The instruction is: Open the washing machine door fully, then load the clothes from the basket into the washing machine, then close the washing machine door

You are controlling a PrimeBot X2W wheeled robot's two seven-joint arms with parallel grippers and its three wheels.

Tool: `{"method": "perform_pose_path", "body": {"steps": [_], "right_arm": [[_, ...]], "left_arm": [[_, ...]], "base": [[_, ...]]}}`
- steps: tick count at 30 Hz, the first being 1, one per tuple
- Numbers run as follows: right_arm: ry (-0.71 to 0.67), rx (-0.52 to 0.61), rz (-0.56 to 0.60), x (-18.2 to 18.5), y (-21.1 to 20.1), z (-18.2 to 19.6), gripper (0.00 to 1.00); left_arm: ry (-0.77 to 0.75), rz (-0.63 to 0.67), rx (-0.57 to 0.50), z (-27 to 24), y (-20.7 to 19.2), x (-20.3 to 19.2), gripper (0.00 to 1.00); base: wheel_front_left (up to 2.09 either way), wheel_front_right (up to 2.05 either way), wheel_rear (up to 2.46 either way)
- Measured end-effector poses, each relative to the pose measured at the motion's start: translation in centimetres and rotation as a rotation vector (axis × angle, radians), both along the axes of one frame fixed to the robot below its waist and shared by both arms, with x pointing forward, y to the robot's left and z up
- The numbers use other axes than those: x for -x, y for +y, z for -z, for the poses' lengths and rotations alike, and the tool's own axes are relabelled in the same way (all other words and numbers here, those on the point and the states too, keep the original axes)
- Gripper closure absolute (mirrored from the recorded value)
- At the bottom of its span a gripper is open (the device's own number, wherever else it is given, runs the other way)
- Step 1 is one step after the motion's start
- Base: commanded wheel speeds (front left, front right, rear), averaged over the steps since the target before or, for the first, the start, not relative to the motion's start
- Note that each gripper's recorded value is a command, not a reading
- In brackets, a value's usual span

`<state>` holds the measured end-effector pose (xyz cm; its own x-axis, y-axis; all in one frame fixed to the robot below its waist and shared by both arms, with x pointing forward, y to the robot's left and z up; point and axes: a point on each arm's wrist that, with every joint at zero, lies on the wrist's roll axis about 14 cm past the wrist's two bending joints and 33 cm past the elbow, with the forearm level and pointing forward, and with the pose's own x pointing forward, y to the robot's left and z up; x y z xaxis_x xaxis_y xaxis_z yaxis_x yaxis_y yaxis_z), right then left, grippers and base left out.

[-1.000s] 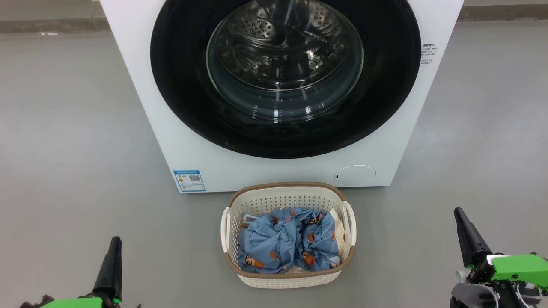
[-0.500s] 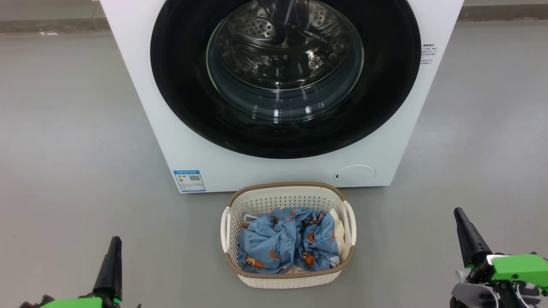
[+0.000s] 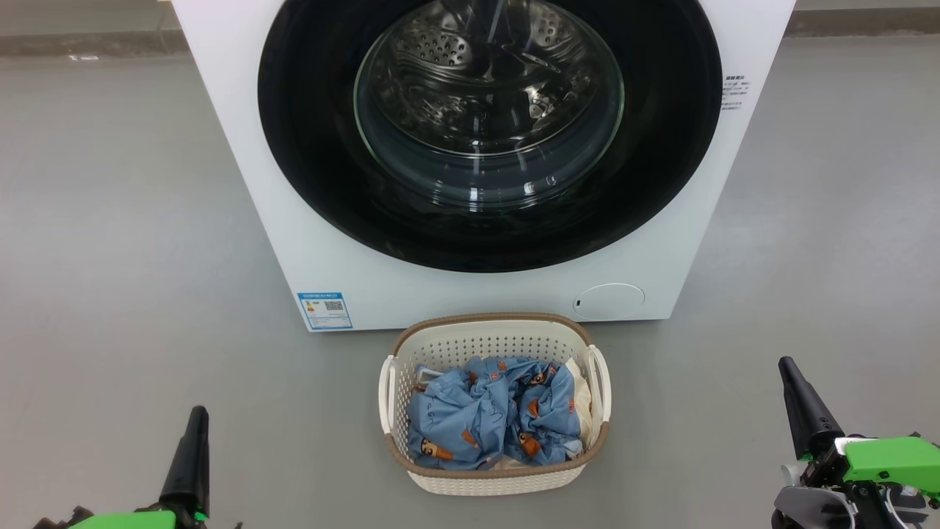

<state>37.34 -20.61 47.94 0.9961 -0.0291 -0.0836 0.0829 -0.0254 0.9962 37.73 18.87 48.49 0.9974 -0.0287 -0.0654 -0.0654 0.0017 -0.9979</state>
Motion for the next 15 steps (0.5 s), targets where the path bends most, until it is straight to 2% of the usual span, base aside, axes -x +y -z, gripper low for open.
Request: {"method": "perform_pose_path", "body": {"steps": [15], "right_arm": [[0.0, 0.0, 0.0, 0.0, 0.0, 0.0, 1.0]], "left_arm": [[0.0, 0.0, 0.0, 0.0, 0.0, 0.0, 1.0]], "base": [[0.0, 0.0, 0.0]]}}
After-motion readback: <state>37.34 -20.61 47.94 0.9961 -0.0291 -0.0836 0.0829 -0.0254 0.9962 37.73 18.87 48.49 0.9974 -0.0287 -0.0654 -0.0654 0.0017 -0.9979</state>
